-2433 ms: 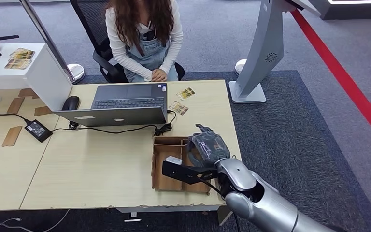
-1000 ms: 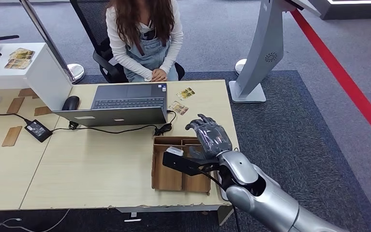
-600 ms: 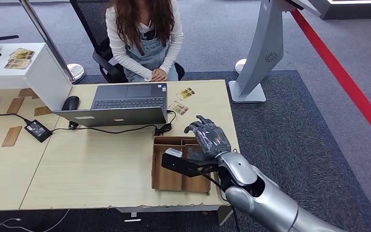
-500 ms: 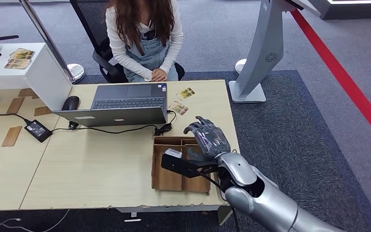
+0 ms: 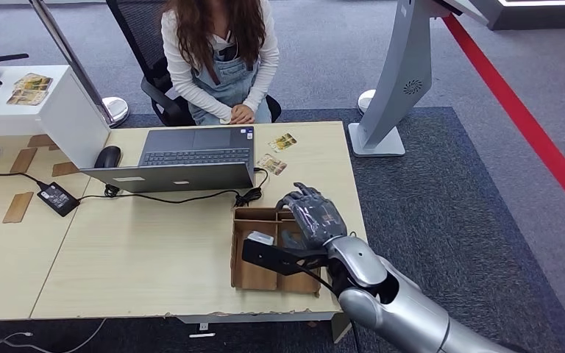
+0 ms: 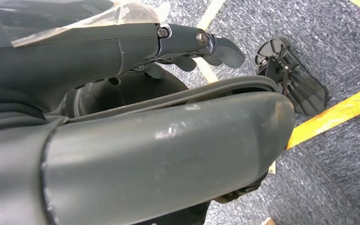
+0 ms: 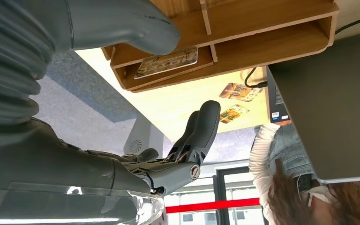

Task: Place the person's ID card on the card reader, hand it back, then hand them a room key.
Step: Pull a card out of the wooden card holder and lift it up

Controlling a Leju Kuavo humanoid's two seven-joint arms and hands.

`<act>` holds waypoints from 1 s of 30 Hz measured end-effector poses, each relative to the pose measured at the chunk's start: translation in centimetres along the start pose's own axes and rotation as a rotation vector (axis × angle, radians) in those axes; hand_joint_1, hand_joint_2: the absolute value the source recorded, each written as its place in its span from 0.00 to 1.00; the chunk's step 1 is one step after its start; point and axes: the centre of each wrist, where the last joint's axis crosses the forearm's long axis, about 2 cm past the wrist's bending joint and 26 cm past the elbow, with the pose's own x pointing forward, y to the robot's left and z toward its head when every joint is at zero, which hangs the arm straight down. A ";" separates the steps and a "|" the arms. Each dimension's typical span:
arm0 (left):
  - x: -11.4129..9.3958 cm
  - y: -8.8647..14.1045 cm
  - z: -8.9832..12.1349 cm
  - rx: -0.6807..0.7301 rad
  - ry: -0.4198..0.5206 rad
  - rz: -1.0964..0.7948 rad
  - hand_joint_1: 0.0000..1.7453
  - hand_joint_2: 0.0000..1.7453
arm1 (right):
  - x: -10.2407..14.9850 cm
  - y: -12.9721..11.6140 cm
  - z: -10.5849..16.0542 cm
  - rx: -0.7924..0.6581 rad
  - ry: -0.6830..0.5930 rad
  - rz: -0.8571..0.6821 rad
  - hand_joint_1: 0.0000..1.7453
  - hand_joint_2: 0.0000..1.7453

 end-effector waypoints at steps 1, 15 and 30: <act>0.0 0.0 0.0 0.000 0.000 0.000 0.00 0.00 | 0.0 0.1 0.0 0.002 -0.001 -0.001 0.41 1.00; 0.0 0.0 0.0 0.000 -0.001 -0.002 0.00 0.00 | 0.1 0.7 -0.4 0.015 0.003 -0.013 0.33 1.00; 0.0 0.0 0.0 0.000 -0.001 -0.004 0.00 0.00 | 0.0 1.2 -0.8 0.021 0.015 -0.023 0.24 1.00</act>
